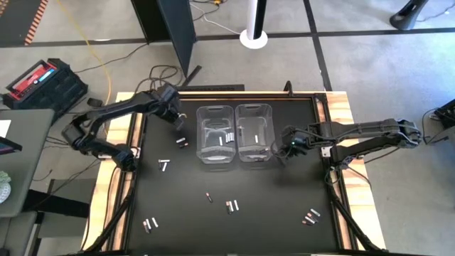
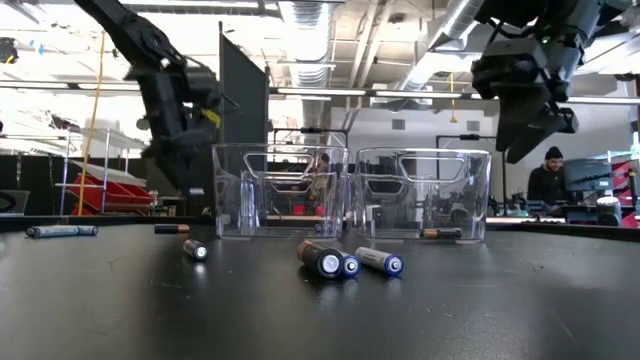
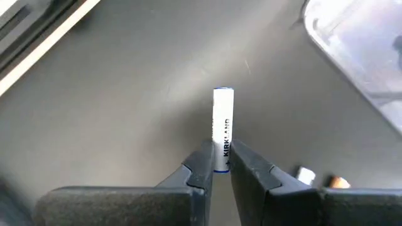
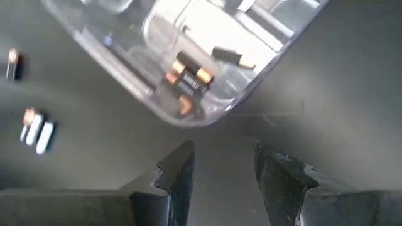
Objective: Sort batteries
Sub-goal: Put the white battery into the left transparent bin
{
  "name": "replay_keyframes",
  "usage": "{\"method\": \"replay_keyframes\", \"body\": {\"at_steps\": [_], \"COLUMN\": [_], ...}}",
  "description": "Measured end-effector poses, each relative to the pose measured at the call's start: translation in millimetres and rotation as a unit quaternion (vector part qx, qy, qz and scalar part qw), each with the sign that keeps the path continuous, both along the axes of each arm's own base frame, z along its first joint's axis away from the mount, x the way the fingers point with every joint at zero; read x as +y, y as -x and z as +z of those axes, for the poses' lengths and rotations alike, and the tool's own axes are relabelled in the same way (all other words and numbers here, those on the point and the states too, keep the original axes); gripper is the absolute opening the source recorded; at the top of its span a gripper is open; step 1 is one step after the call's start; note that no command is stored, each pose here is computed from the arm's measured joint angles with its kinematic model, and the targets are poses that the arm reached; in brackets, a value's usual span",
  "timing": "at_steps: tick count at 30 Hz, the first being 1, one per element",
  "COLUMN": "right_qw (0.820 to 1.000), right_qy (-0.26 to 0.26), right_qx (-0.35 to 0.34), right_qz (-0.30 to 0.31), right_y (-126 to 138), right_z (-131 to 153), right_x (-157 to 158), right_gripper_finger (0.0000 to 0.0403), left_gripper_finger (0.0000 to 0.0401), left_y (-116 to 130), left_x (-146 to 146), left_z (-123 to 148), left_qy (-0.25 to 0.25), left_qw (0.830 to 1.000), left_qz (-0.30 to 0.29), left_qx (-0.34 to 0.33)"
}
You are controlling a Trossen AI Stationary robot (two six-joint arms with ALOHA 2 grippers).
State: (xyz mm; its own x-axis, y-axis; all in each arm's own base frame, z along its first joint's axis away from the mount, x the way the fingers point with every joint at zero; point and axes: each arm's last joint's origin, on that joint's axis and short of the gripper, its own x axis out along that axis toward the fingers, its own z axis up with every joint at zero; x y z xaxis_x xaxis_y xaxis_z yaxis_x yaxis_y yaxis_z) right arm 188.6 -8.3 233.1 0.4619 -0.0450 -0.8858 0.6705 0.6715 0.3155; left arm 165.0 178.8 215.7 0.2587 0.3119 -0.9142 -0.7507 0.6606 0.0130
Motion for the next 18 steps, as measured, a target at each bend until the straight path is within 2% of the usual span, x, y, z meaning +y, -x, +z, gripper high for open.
{"method": "replay_keyframes", "body": {"at_steps": [5,10,18], "right_qw": [0.999,0.997,0.995], "right_qy": [-0.001,0.002,0.005], "right_qx": [0.007,-0.023,-0.051], "right_qz": [0.051,0.074,0.085], "right_y": [7,15,24], "right_z": [3,12,21], "right_x": [7,14,17], "right_gripper_finger": [0.0179,0.0179,0.0179], "left_gripper_finger": [0.0039,0.0039,0.0039], "left_y": [8,5,-33], "left_x": [-21,-46,-70], "left_z": [29,53,63], "left_qy": [-0.018,-0.034,-0.046], "left_qw": [0.997,0.989,0.967], "left_qz": [0.025,0.005,-0.057], "left_qx": [-0.066,-0.144,-0.242]}}
